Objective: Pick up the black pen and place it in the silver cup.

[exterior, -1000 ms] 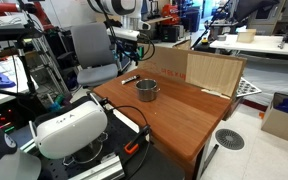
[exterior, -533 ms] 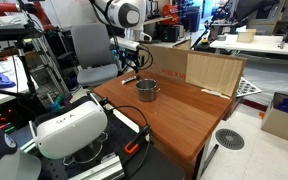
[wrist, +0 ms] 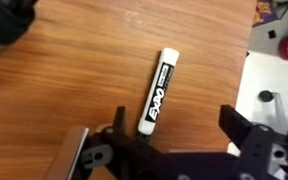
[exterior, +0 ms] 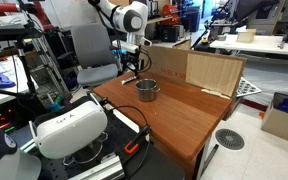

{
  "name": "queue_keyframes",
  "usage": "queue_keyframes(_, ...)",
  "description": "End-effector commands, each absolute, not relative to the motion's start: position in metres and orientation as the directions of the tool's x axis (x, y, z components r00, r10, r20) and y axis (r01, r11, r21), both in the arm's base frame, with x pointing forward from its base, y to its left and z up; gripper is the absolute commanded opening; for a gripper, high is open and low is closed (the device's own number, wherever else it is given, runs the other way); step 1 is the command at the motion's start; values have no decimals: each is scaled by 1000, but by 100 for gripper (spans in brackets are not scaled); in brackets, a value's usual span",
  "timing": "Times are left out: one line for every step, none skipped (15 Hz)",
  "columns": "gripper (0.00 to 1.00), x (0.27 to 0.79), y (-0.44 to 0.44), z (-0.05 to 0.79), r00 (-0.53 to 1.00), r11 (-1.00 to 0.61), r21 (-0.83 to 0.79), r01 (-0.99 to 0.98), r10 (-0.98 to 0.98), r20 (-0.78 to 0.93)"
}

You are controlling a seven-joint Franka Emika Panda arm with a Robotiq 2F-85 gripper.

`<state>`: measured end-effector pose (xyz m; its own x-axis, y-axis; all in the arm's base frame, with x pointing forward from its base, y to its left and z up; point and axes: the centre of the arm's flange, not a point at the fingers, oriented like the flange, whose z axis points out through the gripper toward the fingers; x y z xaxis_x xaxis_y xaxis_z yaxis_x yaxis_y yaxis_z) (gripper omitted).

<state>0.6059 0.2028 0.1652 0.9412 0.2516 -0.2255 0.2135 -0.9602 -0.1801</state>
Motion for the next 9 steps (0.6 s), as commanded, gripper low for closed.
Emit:
queue_keyframes(100,625,208,153,933,-976,-125,178,207,-294)
queue_keyframes(100,627,208,150,931,-978,-114,173,200,-304)
queue_keyframes(100,628,207,148,932,-980,-103,169,193,-308)
queue_keyframes(100,630,207,145,930,-982,-92,166,187,-316)
queue_keyframes(98,631,207,142,928,-982,-83,168,186,-323)
queue_keyframes(73,633,207,140,927,-983,-73,170,184,-327)
queue_keyframes(73,634,207,137,925,-983,-59,176,185,-333)
queue_keyframes(72,636,207,136,923,-983,-52,179,185,-337)
queue_keyframes(64,637,207,133,922,-982,-41,182,185,-341)
